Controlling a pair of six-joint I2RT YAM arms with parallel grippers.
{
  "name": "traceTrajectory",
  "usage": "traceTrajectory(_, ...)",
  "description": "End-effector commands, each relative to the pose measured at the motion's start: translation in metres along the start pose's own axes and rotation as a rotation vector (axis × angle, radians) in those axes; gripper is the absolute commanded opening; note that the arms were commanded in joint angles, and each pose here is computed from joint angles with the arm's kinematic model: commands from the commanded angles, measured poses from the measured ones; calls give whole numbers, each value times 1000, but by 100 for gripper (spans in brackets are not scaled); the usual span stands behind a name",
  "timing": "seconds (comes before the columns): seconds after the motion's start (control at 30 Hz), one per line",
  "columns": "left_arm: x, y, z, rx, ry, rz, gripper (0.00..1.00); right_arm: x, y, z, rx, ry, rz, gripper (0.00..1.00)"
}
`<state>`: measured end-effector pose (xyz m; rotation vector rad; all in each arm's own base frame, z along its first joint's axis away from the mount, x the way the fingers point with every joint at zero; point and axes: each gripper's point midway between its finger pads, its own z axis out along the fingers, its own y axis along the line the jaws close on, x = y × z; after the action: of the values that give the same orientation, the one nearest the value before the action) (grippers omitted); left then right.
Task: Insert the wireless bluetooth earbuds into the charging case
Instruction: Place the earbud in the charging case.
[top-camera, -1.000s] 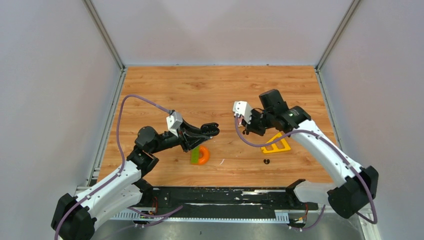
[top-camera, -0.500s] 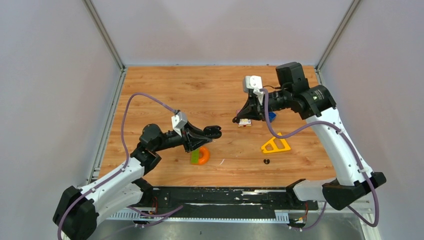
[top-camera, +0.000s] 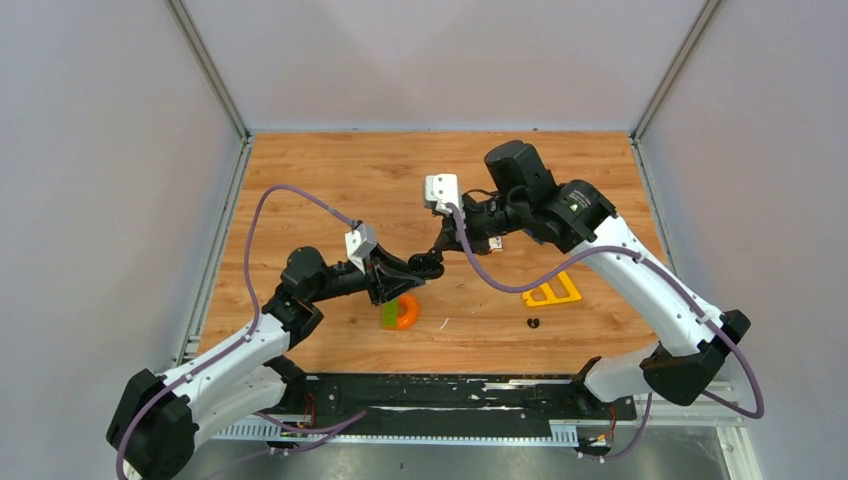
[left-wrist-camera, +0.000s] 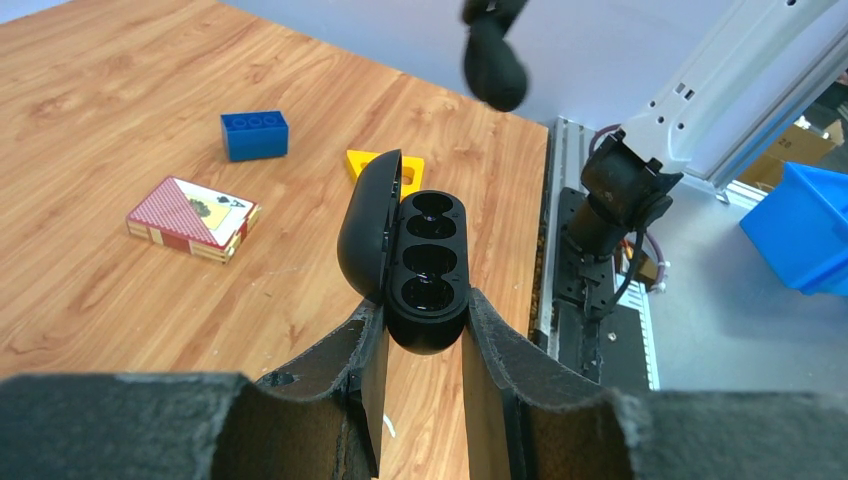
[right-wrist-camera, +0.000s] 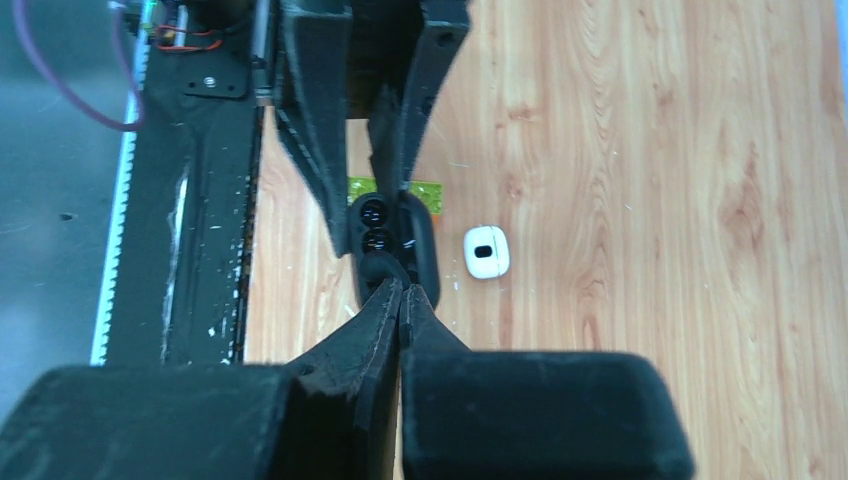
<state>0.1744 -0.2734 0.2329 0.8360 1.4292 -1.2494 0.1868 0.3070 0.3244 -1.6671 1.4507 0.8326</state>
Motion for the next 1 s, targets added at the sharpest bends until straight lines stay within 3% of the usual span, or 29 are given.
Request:
traceTrajectory(0.0, -28, -3, 1, 2, -70, 73, 0, -1, -19, 12, 112, 27, 7, 1)
traceTrajectory(0.97, -34, -4, 0, -8, -93, 68, 0, 15, -7, 54, 88, 125, -21, 1)
